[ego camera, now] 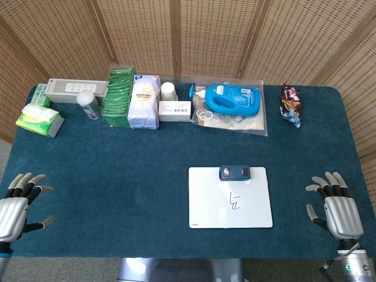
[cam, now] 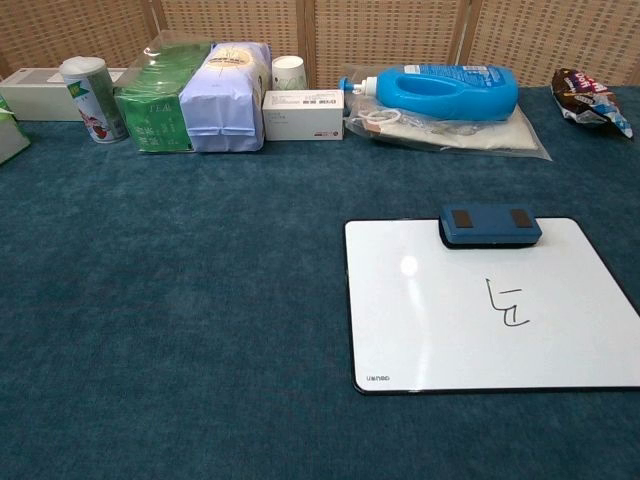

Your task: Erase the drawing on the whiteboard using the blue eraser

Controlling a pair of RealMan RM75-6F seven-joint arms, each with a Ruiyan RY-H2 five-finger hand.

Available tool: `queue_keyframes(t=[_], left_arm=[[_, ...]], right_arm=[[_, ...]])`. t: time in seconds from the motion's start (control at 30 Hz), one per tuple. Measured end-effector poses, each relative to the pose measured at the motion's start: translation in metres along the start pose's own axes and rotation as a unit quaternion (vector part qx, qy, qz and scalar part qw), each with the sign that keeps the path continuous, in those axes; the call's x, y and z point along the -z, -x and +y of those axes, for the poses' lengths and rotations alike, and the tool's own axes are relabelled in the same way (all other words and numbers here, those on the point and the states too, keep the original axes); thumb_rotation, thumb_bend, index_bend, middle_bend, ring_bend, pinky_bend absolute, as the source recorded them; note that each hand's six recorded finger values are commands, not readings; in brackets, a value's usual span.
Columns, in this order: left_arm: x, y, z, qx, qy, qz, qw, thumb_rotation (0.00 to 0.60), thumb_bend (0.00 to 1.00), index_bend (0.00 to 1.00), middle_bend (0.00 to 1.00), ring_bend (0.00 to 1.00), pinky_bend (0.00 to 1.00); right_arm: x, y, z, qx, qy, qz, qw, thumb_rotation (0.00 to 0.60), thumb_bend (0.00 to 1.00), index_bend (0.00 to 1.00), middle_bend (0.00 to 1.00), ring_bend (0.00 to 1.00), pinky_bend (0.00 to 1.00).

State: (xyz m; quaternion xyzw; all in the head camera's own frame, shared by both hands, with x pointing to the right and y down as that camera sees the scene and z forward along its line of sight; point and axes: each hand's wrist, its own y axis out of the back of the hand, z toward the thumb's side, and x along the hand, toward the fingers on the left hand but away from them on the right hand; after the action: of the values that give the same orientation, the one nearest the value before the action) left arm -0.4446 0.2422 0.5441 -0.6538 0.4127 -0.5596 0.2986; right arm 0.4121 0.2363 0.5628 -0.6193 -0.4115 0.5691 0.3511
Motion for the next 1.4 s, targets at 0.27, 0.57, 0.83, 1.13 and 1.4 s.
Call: queue_keyframes(t=[0.27, 0.57, 0.83, 1.13, 1.4], left_arm=[[-0.003, 0.0, 0.001, 0.0, 0.0, -0.004, 1.0, 0.6, 0.17, 0.34, 0.18, 0.09, 0.0], [-0.008, -0.006, 0.001, 0.0, -0.01, -0.012, 0.9999, 0.6, 0.17, 0.34, 0.18, 0.09, 0.0], [-0.013, -0.009, 0.014, -0.013, -0.021, -0.026, 0.9993, 0.6, 0.17, 0.35, 0.18, 0.09, 0.0], [-0.009, -0.008, 0.014, -0.004, -0.018, -0.02, 0.9996, 0.6, 0.17, 0.35, 0.18, 0.09, 0.0], [-0.012, -0.016, 0.011, 0.001, -0.019, -0.026, 0.9995, 0.6, 0.17, 0.35, 0.18, 0.09, 0.0]], right_arm=[[0.001, 0.002, -0.002, -0.011, 0.001, 0.003, 0.9999, 0.6, 0.38, 0.23, 0.21, 0.0, 0.0], [-0.015, 0.023, -0.005, -0.05, -0.01, 0.034, 0.9981, 0.6, 0.38, 0.13, 0.09, 0.0, 0.0], [-0.047, 0.055, -0.027, -0.119, -0.031, 0.062, 0.9904, 0.6, 0.38, 0.13, 0.07, 0.0, 0.0], [-0.086, 0.097, -0.051, -0.153, -0.023, 0.09, 0.9839, 0.6, 0.38, 0.15, 0.07, 0.0, 0.0], [-0.102, 0.118, -0.065, -0.173, -0.026, 0.098, 0.9797, 0.6, 0.38, 0.2, 0.07, 0.0, 0.0]])
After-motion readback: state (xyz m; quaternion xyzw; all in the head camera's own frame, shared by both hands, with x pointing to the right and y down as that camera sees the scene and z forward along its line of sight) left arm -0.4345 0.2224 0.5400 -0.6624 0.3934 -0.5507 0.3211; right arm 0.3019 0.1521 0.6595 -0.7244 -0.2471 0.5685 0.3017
